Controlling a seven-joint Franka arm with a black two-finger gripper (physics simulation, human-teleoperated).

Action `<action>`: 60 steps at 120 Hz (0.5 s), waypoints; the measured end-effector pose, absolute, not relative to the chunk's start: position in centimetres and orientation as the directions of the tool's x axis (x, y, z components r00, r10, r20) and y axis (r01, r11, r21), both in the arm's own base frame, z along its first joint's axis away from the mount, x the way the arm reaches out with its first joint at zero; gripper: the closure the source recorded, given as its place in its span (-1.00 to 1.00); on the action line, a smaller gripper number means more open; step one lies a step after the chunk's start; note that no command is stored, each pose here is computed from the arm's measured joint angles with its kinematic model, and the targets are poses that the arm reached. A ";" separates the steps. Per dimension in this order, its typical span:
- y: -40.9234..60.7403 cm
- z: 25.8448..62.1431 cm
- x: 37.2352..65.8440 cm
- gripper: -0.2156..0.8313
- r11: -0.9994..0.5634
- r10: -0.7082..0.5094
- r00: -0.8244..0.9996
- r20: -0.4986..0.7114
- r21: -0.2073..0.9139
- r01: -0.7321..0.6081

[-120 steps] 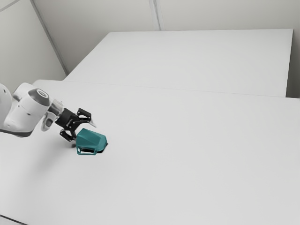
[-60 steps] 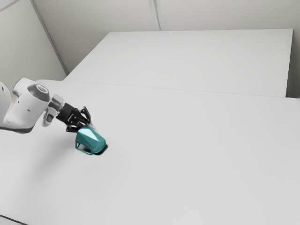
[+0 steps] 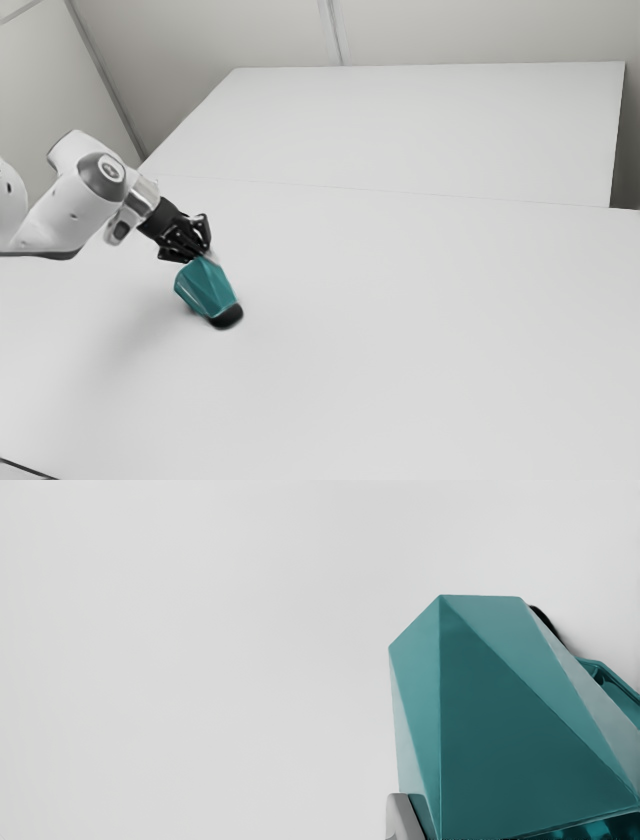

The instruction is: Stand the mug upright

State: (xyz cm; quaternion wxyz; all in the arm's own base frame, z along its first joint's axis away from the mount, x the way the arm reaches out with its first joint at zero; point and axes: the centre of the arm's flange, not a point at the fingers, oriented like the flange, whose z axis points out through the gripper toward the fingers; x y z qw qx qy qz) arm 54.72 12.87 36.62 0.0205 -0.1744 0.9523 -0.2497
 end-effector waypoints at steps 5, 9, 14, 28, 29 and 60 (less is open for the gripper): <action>11.9 37.0 54.9 0.91 0.851 -0.300 -0.954 0.028 -0.444 -0.281; 10.9 37.3 55.1 0.91 0.880 -0.261 -0.965 0.009 -0.410 -0.242; 9.8 37.6 55.2 0.91 0.913 -0.212 -0.977 -0.016 -0.360 -0.192; 7.3 38.9 55.1 0.91 0.976 -0.080 -0.991 -0.104 -0.211 -0.056; 7.1 39.1 55.1 0.91 0.979 -0.070 -0.991 -0.111 -0.199 -0.046; 1.8 39.7 53.9 0.91 0.989 0.145 -0.956 -0.255 -0.002 0.150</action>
